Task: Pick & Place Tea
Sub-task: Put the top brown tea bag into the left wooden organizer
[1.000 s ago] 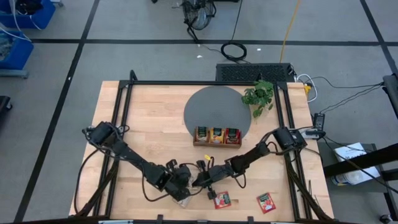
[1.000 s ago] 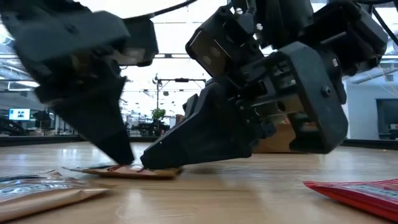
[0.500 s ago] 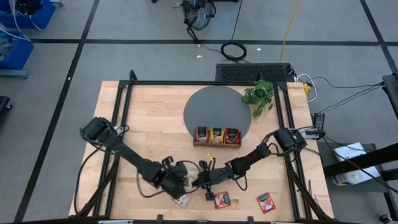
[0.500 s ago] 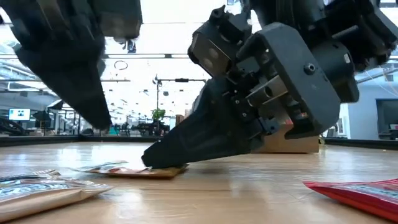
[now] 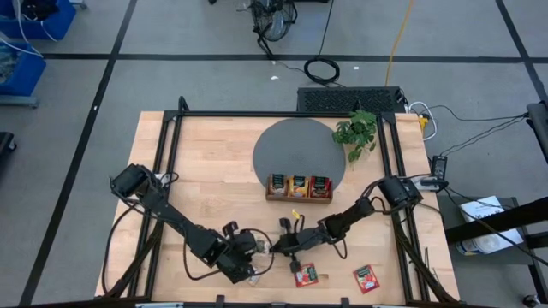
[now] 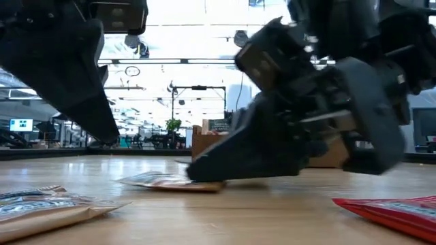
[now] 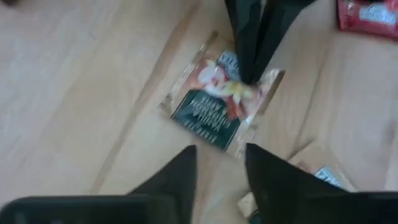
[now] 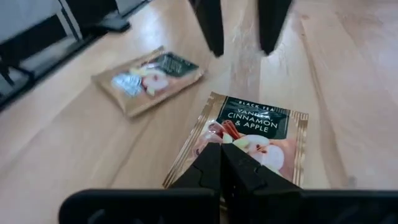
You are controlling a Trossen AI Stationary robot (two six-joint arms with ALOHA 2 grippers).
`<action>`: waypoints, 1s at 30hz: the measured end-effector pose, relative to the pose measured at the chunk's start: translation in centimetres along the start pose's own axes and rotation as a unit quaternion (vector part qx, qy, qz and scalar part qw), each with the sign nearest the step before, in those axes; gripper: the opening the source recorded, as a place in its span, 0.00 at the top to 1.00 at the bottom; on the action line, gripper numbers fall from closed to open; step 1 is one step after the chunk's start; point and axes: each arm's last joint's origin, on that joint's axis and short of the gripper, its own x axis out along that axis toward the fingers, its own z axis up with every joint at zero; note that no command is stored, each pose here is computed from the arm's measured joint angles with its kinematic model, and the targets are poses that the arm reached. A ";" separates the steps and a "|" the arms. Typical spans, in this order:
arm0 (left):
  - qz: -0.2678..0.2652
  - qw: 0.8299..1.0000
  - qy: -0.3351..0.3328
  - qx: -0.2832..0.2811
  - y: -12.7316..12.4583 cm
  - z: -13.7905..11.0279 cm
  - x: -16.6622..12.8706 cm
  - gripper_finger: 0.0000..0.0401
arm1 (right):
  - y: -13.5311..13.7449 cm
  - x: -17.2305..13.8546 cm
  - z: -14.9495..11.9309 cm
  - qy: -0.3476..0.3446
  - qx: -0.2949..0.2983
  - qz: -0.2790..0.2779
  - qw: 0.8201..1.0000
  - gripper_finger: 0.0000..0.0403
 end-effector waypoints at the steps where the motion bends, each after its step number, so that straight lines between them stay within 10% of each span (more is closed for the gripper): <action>1: 0.001 1.000 -0.005 0.008 0.0 0.0 0.0 0.60 | 0.2 -0.2 0.4 -0.008 -0.007 0.000 1.000 1.00; 12: 0.013 0.999 -0.020 -0.033 0.8 -0.5 0.7 0.19 | 2.5 -2.1 2.2 -0.001 -0.070 -0.009 0.997 1.00; 30: -0.044 0.995 -0.055 -0.069 2.0 -1.6 2.5 0.21 | 4.1 -4.6 4.1 0.025 -0.090 -0.064 0.994 1.00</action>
